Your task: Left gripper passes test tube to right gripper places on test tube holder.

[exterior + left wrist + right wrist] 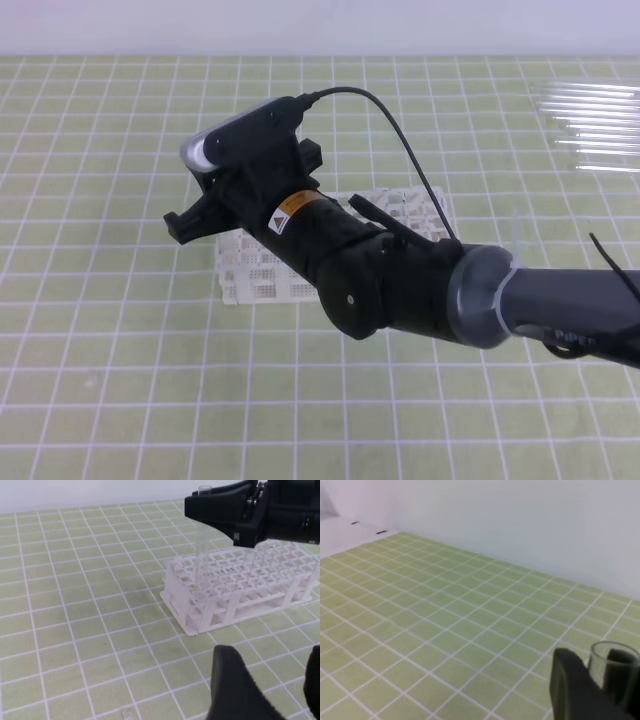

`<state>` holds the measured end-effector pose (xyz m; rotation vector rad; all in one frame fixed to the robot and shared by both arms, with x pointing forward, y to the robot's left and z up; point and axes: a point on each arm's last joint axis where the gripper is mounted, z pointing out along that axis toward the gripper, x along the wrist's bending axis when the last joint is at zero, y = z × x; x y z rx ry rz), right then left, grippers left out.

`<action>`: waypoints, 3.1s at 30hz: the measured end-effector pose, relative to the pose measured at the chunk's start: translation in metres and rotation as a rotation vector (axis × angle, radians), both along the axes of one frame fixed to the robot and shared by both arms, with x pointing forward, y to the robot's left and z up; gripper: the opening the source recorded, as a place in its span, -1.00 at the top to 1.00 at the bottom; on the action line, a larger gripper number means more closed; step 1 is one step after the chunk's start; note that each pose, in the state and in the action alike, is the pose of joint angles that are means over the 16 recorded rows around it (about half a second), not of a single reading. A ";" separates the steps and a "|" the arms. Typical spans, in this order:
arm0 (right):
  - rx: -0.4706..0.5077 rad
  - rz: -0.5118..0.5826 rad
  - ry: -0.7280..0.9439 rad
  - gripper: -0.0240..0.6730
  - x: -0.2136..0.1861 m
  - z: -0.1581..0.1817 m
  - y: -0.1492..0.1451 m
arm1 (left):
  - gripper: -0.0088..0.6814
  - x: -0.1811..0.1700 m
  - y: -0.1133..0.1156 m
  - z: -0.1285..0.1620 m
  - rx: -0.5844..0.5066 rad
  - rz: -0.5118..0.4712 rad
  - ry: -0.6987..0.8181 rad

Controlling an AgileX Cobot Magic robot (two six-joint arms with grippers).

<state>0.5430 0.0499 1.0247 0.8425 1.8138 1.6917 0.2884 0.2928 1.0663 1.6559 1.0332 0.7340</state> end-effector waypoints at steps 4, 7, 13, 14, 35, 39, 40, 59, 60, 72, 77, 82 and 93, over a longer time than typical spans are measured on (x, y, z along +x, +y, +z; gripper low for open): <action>-0.006 0.001 0.006 0.65 0.000 -0.002 0.000 | 0.15 0.000 0.000 0.000 0.001 0.000 -0.001; -0.011 0.002 0.011 0.65 -0.001 -0.003 -0.001 | 0.15 0.001 0.000 0.000 0.002 0.000 -0.002; -0.016 0.002 0.015 0.61 -0.001 -0.005 -0.001 | 0.15 0.001 -0.001 0.000 0.003 0.000 -0.004; -0.016 0.002 0.015 0.59 -0.001 -0.005 -0.001 | 0.15 0.001 -0.001 0.000 0.002 -0.001 -0.004; -0.010 0.000 0.020 0.02 -0.002 -0.002 -0.003 | 0.15 0.000 0.000 0.000 0.001 0.000 -0.003; -0.010 0.000 0.025 0.02 -0.003 -0.001 -0.003 | 0.15 0.001 -0.001 0.000 0.001 0.000 -0.003; -0.010 0.000 0.026 0.03 -0.003 0.000 -0.003 | 0.15 0.001 -0.001 0.000 0.002 0.000 -0.002; -0.004 -0.009 0.053 0.45 -0.002 -0.001 -0.004 | 0.15 0.001 0.000 0.000 0.003 0.000 -0.002; -0.004 -0.009 0.054 0.47 -0.002 -0.001 -0.004 | 0.15 0.001 0.000 0.000 0.003 0.000 -0.002; 0.000 -0.007 0.056 0.52 -0.007 0.006 -0.008 | 0.15 0.001 -0.001 0.000 0.003 0.000 -0.003; -0.006 -0.008 0.060 0.52 -0.010 0.005 -0.013 | 0.15 0.001 0.000 0.000 0.002 0.000 -0.002; -0.014 -0.012 0.063 0.52 -0.012 0.000 -0.016 | 0.15 0.000 0.000 0.000 0.001 0.000 -0.001; -0.028 -0.013 0.059 0.52 -0.013 -0.004 -0.017 | 0.15 0.001 0.000 0.000 0.002 0.000 -0.001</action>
